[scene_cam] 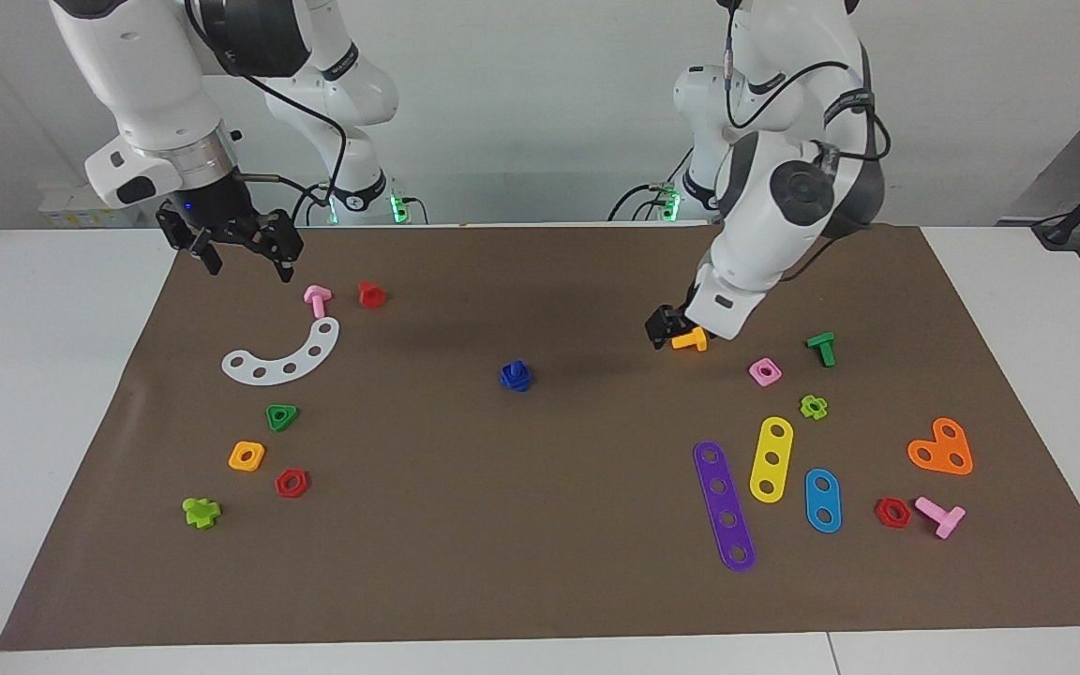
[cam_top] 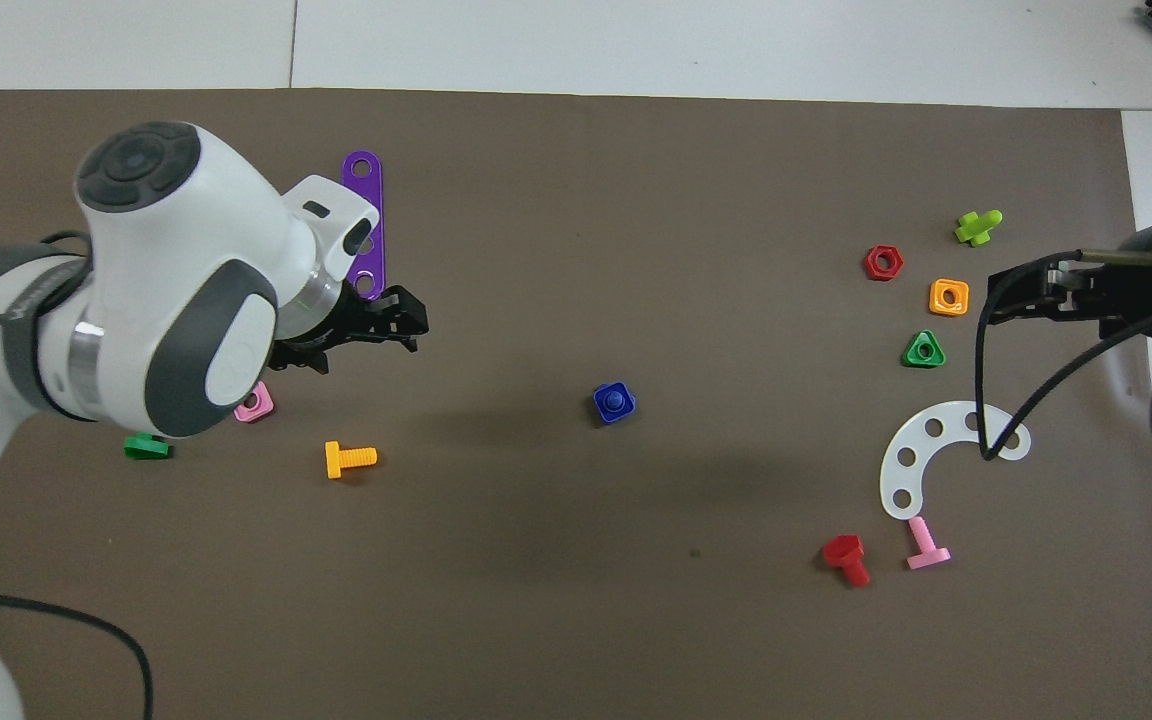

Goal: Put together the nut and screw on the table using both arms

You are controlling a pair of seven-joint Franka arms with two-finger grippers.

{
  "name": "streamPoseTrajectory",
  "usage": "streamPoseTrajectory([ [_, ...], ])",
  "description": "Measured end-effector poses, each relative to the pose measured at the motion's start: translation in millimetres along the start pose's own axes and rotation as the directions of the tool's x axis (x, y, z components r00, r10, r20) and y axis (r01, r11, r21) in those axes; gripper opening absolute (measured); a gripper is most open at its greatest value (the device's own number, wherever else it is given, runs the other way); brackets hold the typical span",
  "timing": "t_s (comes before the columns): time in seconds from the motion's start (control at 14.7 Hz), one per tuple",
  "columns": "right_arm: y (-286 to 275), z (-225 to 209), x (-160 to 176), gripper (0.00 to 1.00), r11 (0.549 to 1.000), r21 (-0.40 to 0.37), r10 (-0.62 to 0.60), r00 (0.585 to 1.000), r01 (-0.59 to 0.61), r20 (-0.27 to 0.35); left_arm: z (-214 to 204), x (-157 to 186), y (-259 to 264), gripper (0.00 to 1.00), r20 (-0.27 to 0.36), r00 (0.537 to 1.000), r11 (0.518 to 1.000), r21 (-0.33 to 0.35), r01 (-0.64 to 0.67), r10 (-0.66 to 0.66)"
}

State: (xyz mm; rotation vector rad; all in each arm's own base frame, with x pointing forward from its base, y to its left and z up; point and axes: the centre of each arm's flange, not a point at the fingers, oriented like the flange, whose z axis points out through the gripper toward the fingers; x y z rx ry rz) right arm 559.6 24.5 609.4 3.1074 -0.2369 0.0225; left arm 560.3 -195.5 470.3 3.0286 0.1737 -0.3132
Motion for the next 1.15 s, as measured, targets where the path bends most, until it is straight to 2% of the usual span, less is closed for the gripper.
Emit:
streamPoseTrajectory([
  [0.14, -1, 1, 0, 1.00, 1.000, -0.001, -0.001, 1.000, 0.001, 0.003, -28, -11, -45, 1.00, 0.055, 0.998, 0.999, 0.006, -0.038, 0.037],
  [0.27, -1, 2, -1, 1.00, 1.000, -0.001, -0.002, 1.000, 0.002, 0.004, -60, -21, -94, 1.00, 0.054, 0.998, 1.000, 0.009, -0.030, 0.029],
  [0.54, -1, 2, -1, 1.00, 1.000, -0.001, -0.001, 1.000, 0.001, 0.004, -117, -44, -173, 1.00, -0.041, 0.995, 0.994, 0.066, -0.083, 0.086],
  [0.88, 0, 2, -1, 1.00, 1.000, -0.001, -0.001, 1.000, 0.001, 0.004, -155, -42, -184, 1.00, -0.197, 0.971, 0.989, 0.087, -0.118, 0.134],
  [1.02, -1, 2, -1, 1.00, 1.000, -0.001, -0.002, 1.000, 0.002, 0.004, -159, -38, -183, 1.00, -0.226, 0.963, 0.988, 0.089, -0.128, 0.145],
  [1.15, -1, 2, -1, 1.00, 1.000, -0.001, -0.003, 1.000, 0.003, 0.004, -158, -37, -181, 1.00, -0.227, 0.963, 0.987, 0.090, -0.131, 0.149],
])
